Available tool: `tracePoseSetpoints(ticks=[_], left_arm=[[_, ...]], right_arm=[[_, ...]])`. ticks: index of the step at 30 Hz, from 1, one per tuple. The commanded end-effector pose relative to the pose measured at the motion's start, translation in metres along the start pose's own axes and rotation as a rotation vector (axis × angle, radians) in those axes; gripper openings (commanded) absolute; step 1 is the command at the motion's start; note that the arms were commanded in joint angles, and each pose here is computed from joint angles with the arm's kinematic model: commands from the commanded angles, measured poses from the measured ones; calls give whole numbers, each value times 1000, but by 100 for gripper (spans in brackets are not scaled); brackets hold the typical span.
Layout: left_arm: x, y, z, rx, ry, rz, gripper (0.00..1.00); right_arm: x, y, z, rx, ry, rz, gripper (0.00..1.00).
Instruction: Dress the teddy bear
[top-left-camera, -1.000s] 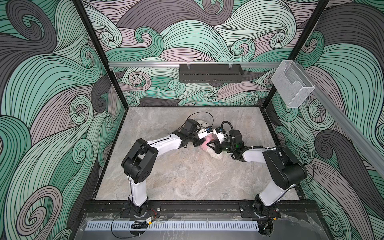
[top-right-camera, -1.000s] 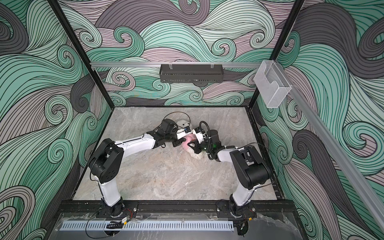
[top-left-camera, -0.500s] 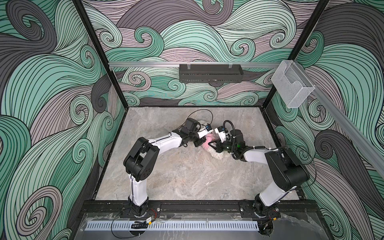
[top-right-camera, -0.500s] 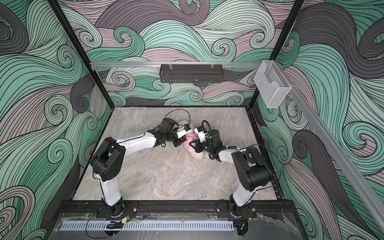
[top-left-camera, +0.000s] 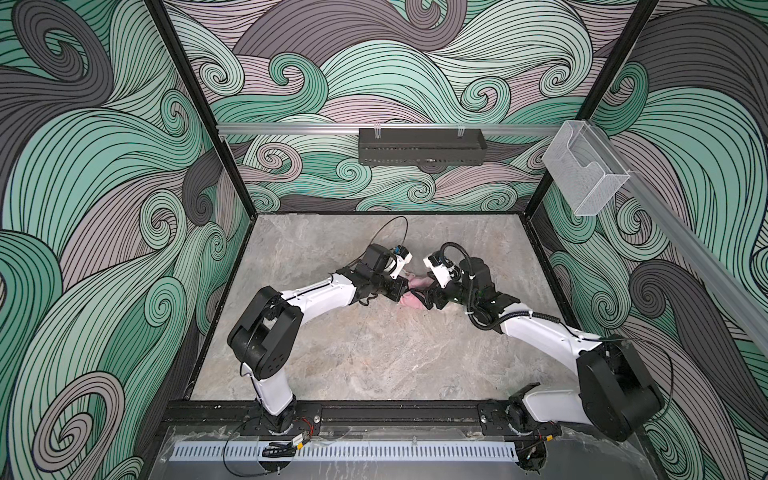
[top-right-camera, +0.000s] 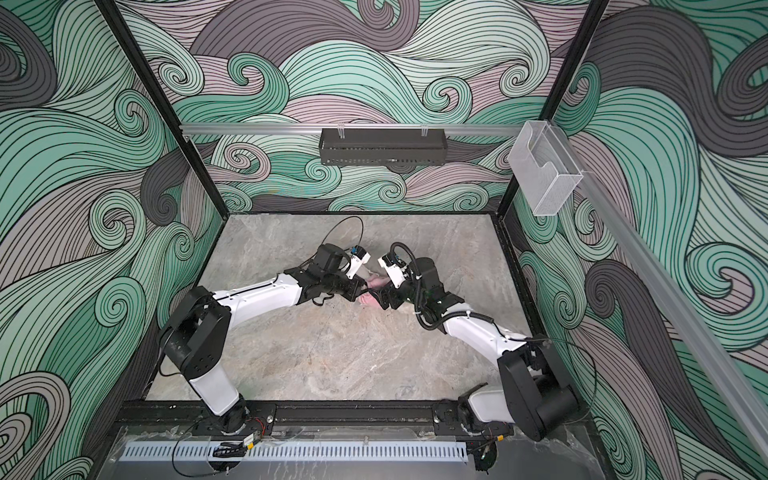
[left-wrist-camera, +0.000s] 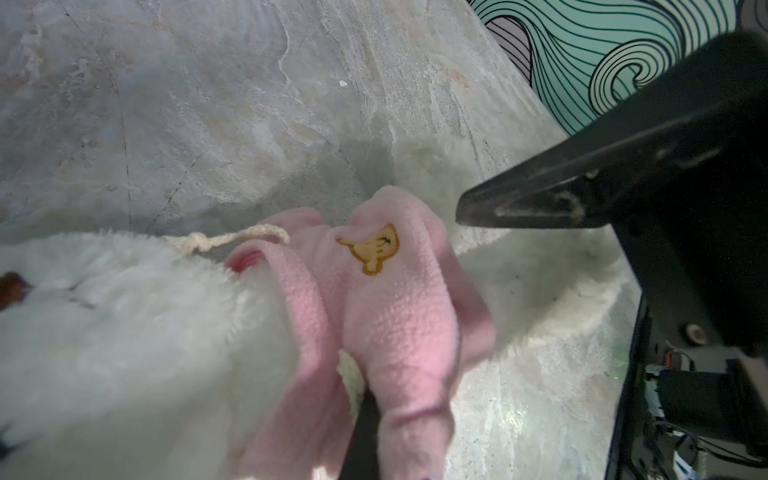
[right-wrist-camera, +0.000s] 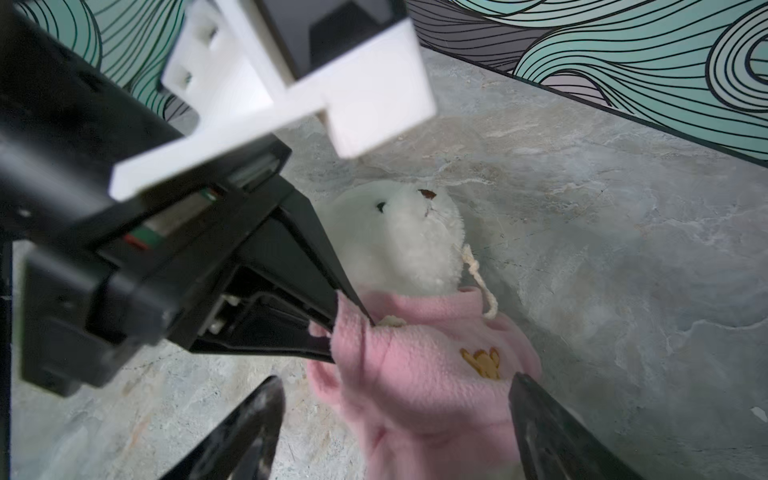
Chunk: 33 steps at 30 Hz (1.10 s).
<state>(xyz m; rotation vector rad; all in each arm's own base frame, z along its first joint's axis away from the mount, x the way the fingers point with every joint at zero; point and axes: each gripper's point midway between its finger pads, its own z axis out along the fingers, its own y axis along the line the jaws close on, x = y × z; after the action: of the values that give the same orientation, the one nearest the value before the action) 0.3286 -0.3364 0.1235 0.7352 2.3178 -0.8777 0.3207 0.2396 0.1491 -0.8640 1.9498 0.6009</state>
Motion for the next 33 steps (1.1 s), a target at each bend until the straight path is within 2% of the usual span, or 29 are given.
tracePoseSetpoints(ticks=[1,8,12,14,20,24,27,30,33], left_arm=[[0,-16,-15,47,35,-49,0],[-7,-15,-35,83,61,-91,0],[-13,-15,-46,111,51,-125,0],[-18,-18,-53,142,36,-133,0],[-23,-20,-68,176,7,-161,0],[-21,-23,-69,204,9,-174,0],[-16,-21,-67,203,20,-185,0],[-10,-18,-65,194,32,-195,0],[-1,-7,-66,126,60,-185,1]], right_arm=[[17,8,-2,-45,63,-113,87],[26,23,-13,-110,76,-205,91],[30,21,-12,-105,115,-127,92],[30,20,-9,-101,125,-81,97],[20,26,7,-139,39,18,97],[22,39,27,-182,-17,-8,95],[23,48,45,-237,-43,-12,85],[29,46,57,-235,-46,1,63],[30,45,56,-228,-51,2,36]])
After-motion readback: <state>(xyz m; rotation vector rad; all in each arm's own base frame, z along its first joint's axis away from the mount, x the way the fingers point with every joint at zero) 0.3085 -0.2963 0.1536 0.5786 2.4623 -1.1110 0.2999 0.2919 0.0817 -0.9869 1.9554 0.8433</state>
